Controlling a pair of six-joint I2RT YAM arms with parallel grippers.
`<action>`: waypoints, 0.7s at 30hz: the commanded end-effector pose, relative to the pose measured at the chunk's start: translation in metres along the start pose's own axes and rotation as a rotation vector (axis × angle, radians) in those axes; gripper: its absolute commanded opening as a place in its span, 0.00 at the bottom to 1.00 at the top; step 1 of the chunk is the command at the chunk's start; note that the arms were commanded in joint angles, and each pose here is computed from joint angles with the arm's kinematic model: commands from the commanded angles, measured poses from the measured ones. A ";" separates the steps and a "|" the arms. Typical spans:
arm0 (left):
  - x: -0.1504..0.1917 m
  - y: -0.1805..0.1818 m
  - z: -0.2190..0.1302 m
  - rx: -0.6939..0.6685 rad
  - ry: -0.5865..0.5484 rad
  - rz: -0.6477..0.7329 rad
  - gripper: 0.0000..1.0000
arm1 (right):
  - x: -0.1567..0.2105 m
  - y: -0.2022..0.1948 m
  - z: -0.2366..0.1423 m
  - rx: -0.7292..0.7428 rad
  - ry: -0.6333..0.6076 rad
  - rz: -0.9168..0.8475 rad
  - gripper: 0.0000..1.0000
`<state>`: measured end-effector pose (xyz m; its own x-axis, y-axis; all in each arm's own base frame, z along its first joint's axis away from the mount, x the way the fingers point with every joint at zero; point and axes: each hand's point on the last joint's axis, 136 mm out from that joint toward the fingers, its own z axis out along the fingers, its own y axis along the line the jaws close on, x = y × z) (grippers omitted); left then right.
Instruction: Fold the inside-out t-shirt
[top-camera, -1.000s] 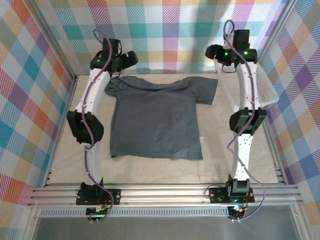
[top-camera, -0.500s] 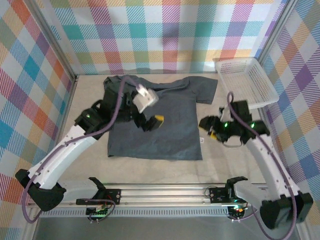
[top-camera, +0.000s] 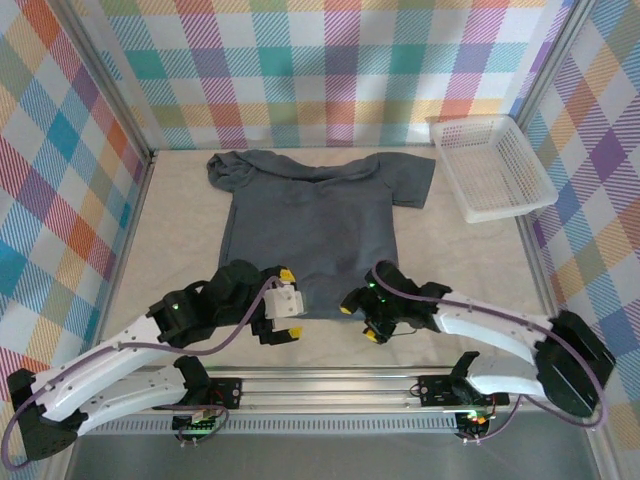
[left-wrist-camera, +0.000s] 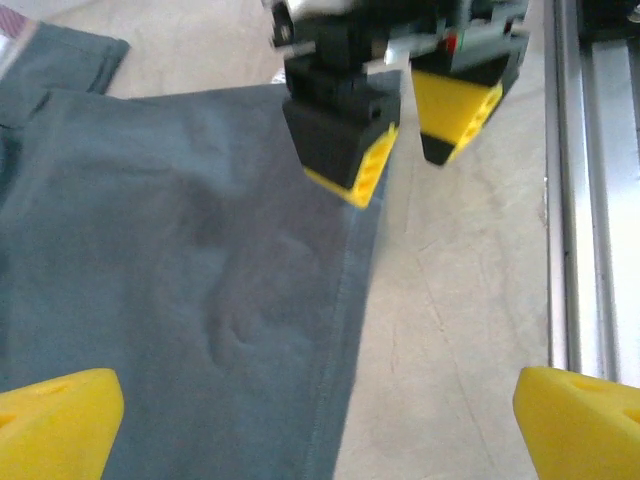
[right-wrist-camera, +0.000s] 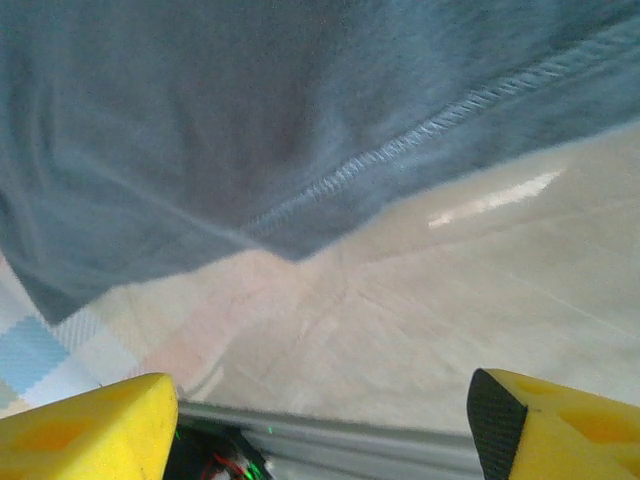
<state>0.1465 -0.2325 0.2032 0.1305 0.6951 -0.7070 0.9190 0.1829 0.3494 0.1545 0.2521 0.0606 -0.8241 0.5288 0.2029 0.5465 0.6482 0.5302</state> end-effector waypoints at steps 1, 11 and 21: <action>-0.001 0.005 -0.003 -0.054 -0.033 0.045 1.00 | -0.005 0.034 0.018 -0.088 -0.040 0.116 0.76; 0.005 0.001 -0.008 -0.068 -0.056 0.035 1.00 | -0.010 0.044 0.039 -0.062 -0.055 0.087 0.45; 0.006 0.001 -0.003 -0.076 -0.058 0.026 1.00 | -0.010 0.043 0.034 -0.001 -0.063 0.029 0.34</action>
<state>0.1467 -0.2219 0.2014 0.1700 0.6675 -0.7249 0.8863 0.2181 0.4086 0.1953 0.2931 0.0532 -0.7862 0.5948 0.1675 0.5743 0.6033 0.5534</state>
